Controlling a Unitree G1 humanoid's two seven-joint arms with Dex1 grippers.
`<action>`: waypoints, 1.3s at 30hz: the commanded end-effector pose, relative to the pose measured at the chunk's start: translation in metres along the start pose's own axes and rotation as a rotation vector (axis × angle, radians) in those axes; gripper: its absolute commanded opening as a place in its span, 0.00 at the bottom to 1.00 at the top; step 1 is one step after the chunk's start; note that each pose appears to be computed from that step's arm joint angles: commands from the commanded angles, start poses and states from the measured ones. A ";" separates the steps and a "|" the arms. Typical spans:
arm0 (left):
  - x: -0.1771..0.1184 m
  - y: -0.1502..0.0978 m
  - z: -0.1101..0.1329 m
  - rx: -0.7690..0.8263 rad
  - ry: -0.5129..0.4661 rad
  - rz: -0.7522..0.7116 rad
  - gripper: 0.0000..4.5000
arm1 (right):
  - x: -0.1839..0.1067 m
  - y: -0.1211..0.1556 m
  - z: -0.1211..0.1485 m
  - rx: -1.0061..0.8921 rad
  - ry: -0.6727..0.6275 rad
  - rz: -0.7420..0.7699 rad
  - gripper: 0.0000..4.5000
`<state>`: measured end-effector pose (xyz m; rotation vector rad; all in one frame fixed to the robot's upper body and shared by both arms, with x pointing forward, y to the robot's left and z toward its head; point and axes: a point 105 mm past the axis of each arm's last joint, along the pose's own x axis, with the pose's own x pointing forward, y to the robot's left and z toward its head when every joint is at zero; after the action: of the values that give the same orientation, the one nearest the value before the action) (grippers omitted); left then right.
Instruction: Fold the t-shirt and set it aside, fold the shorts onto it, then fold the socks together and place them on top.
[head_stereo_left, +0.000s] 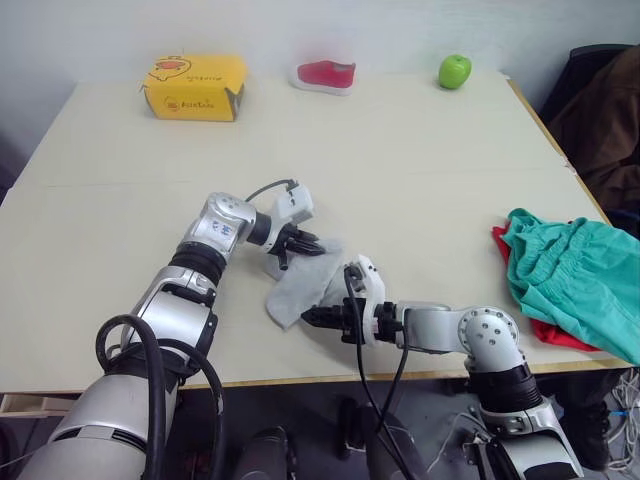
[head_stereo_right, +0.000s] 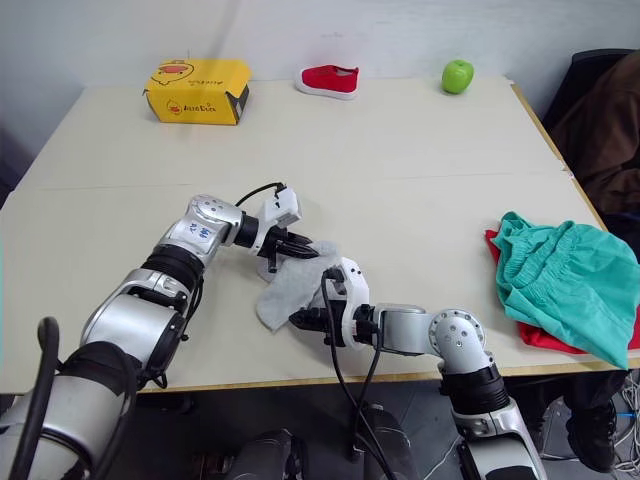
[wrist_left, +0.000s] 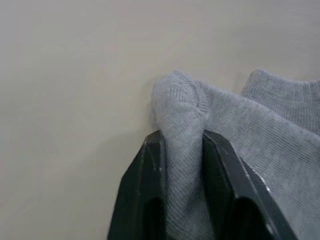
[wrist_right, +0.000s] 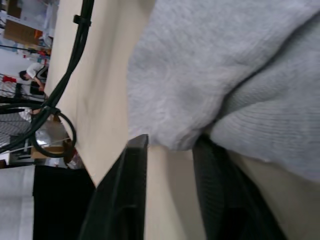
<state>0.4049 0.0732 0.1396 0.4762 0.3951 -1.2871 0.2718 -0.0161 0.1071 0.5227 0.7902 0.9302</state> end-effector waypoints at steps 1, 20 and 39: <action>-0.001 -0.001 0.005 0.006 -0.033 -0.003 0.00 | -0.003 -0.011 -0.004 0.035 -0.010 -0.049 0.00; -0.014 -0.009 0.013 -0.012 -0.077 -0.033 0.00 | -0.021 0.002 -0.016 0.091 -0.003 -0.012 0.29; -0.012 -0.011 0.002 -0.018 -0.064 -0.021 0.00 | 0.015 0.010 -0.010 0.237 -0.059 -0.007 0.21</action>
<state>0.3915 0.0789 0.1413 0.4014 0.3856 -1.3172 0.2714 -0.0009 0.1056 0.7638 0.8360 0.7929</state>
